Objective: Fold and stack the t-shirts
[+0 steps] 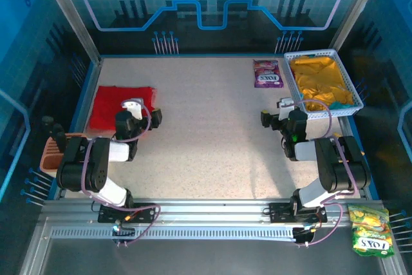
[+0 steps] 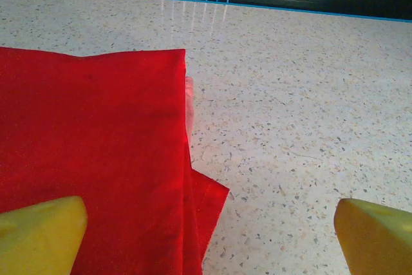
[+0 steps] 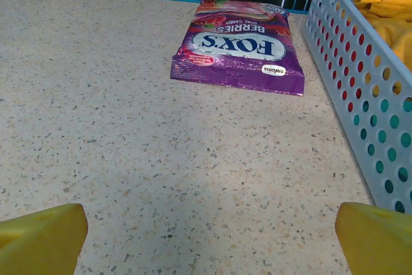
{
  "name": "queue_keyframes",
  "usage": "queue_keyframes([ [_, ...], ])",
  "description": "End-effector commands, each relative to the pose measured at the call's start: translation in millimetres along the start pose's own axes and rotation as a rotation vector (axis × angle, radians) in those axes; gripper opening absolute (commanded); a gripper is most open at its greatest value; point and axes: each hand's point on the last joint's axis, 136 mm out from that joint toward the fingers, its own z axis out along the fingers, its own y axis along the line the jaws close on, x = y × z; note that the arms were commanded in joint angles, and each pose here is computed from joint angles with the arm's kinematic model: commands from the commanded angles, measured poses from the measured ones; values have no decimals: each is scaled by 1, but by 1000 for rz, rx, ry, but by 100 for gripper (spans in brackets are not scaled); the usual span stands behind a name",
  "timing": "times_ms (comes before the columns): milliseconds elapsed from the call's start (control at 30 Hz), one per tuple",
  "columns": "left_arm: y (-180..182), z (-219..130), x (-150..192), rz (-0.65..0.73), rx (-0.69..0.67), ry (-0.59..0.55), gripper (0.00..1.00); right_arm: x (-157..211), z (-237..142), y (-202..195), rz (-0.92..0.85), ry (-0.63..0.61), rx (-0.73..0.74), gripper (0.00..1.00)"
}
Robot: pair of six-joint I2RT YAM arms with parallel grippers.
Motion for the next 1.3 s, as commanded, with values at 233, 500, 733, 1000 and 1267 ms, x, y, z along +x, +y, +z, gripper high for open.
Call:
queue_keyframes([
  [233, 1, 3, -6, 17, -13, -14, 99, -11, 1, -4, 1, -36, 36, 100],
  [500, 1, 2, -6, 13, -9, -14, 99, -11, 0, -9, 13, -43, 65, 100],
  [733, 3, 3, -6, 21, -31, -12, 99, -14, 0, -8, 5, -41, 68, 100],
  [1000, 3, -8, -41, 5, -169, 91, 99, -64, -34, -48, 93, -22, 335, 100],
  [1267, -18, -21, -37, -253, -128, 215, 99, -82, -42, -101, 337, 236, 595, 100],
])
